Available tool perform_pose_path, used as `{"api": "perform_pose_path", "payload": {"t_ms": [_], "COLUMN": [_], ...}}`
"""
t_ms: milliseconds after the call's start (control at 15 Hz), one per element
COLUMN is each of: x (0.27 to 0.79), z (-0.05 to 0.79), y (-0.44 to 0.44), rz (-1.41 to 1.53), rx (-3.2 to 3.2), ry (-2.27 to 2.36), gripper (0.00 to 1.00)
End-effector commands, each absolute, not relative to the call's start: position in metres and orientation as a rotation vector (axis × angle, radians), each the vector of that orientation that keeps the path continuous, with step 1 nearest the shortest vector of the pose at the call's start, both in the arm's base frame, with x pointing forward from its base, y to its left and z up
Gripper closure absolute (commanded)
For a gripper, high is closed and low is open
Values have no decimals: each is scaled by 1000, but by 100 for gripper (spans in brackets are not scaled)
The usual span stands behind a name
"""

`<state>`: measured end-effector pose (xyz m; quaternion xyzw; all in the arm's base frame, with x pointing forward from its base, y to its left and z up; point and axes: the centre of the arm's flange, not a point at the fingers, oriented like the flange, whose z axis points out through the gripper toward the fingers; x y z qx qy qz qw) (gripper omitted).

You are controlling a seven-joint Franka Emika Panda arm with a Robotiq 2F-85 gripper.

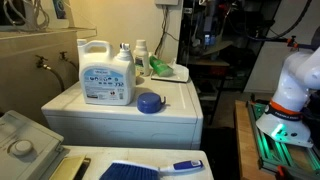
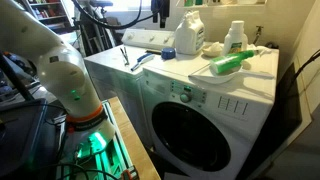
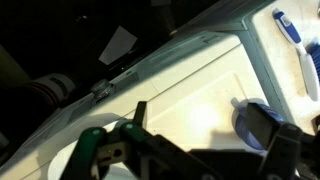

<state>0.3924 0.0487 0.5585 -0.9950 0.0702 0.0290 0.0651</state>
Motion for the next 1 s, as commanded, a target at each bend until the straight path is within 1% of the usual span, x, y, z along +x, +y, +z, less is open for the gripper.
{"api": "perform_pose_path", "payload": {"t_ms": [0,133,400,667,933], "x": [392,406,439,453,461], "z": [559,543,475,406,361], "y": [49,53,71,84,104], "rz": [87,81,-17,4,44], "rx": [-3002,-2957,-2856,-2714,-2587], "ry": [212,241,325,486,559], "gripper": [0,0,0,0,0]}}
